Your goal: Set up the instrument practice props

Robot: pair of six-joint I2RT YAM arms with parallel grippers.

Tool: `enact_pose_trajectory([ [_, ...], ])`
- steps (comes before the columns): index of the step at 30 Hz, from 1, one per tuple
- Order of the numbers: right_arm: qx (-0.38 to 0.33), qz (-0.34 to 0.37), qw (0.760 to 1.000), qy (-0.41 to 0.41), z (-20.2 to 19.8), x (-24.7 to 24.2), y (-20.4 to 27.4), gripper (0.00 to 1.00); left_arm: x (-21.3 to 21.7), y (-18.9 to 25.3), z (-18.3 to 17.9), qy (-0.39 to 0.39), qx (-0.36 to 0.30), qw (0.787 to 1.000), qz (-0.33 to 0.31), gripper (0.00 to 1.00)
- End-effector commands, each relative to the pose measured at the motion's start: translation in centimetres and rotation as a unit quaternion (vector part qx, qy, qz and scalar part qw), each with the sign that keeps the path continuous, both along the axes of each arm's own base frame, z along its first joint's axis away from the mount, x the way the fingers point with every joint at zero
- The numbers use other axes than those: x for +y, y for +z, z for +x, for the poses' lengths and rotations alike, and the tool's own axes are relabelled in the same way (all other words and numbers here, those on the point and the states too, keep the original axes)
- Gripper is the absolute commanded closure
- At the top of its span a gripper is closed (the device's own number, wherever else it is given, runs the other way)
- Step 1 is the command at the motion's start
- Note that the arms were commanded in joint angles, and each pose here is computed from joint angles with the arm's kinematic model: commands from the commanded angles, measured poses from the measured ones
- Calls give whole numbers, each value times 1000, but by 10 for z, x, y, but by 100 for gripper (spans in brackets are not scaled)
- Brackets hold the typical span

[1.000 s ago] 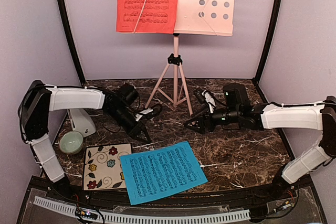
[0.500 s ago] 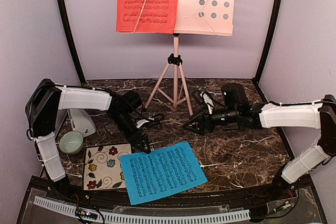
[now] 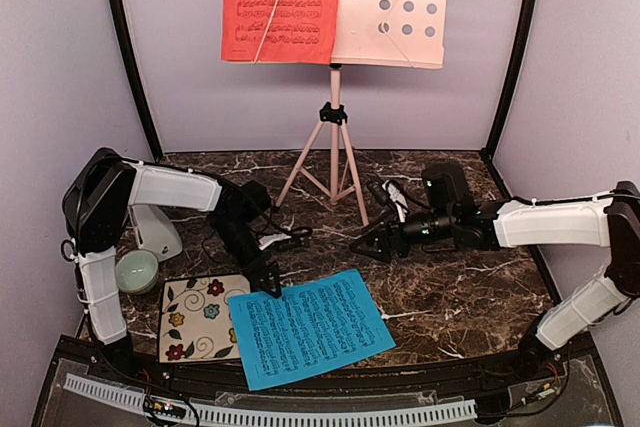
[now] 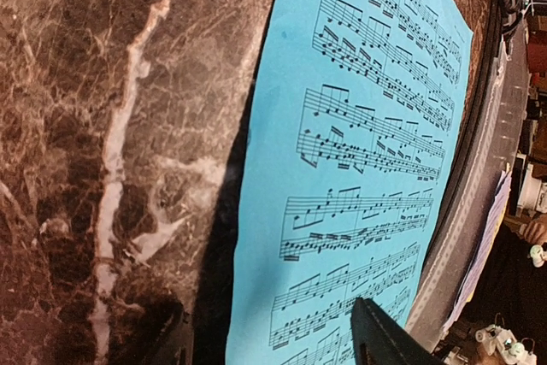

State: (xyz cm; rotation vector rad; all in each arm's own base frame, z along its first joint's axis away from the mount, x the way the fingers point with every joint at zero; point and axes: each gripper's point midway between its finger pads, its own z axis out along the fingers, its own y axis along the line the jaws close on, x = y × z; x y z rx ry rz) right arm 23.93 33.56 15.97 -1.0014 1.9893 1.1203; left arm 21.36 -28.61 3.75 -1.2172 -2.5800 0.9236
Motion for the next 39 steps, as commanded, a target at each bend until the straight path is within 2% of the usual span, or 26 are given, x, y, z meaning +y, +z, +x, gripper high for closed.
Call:
enact_pose_trajectory([
  [1, -15, 18, 1000, -2, 1, -1, 11, 22, 1, 5, -5, -8, 14, 1000, -8, 37],
  [8, -20, 13, 1000, -12, 9, 0, 13, 22, -14, 10, -28, -41, 43, 997, -41, 56],
  [13, -21, 16, 1000, -15, 9, 0, 16, 22, -16, 2, -33, -39, 69, 996, -46, 64],
  [24, -20, 9, 1000, -20, 7, -5, 12, 22, -14, -19, -47, -24, 125, 991, -41, 65],
  [26, -23, 9, 999, -21, 8, -5, 13, 22, -15, -20, -49, -26, 130, 990, -42, 71],
  [29, -24, 9, 999, -23, 9, -5, 13, 22, -15, -24, -49, -27, 133, 990, -34, 92],
  [31, -26, 7, 999, -25, 10, -5, 12, 22, -15, -22, -45, -30, 122, 992, -29, 100],
  [34, -30, 1, 999, -26, 10, -7, 12, 22, -19, -3, -36, -46, 72, 996, -25, 100],
  [37, -41, -4, 998, -36, 13, -13, 17, 22, -21, 22, -23, -73, -25, 997, 1, 100],
  [39, -52, -8, 997, -49, 17, -17, 22, 22, -24, 37, -12, -91, -104, 990, 25, 100],
])
